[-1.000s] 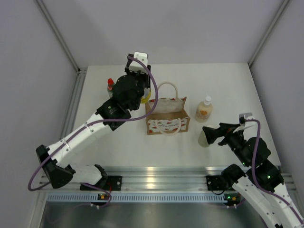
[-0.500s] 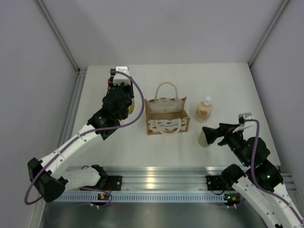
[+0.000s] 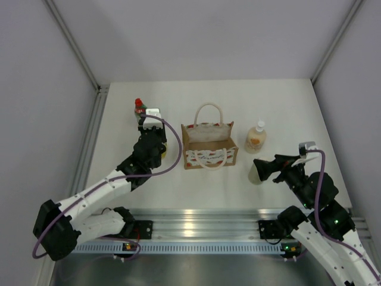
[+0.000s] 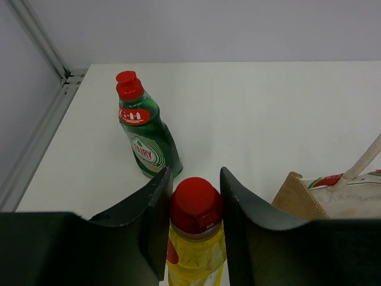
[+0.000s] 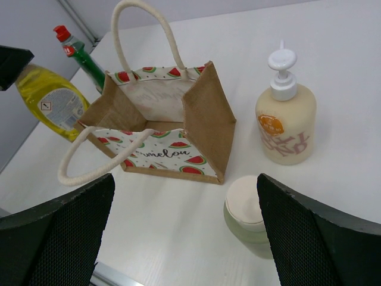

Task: Take the personal care products out of the canvas bag

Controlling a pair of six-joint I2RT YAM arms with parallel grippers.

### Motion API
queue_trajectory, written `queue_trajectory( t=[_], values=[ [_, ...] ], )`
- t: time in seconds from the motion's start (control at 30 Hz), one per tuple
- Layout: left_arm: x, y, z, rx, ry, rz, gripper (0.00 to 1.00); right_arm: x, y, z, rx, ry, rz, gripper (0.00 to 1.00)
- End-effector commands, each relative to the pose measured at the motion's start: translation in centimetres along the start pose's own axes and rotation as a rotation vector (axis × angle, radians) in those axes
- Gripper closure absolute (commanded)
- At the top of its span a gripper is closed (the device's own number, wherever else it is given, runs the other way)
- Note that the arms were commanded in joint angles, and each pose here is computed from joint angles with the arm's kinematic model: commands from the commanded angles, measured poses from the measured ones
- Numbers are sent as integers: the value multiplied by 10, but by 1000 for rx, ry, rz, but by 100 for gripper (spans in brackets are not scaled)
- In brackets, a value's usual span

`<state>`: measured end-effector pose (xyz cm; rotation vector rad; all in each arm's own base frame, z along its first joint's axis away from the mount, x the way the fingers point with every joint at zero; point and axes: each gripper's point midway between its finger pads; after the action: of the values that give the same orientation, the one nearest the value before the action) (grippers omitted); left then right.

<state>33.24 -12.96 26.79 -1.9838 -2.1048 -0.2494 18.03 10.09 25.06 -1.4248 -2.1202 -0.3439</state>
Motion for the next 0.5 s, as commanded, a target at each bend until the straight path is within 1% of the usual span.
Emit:
queue_trajectory(
  t=[0.0,0.3,0.47],
  values=[
    [22,-5,-51,-196,-258,-78,100,2,1,-5,-23,1,-8,1],
    [14,-8,-17,-182,-306,-72,100,3,1,-4,-19,1,-11,1],
    [11,-8,3,-147,-322,-86,100,3,1,-4,-18,1,-14,1]
  ],
)
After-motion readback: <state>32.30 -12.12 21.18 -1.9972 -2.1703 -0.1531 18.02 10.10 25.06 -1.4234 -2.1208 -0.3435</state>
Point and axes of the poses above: each gripper's point midway between its finger pads, its own y axis out along the fingers, its own x axis along the line the jaws close on, z = x × y, and after that the axes turned 15 degrees about y, right-handed
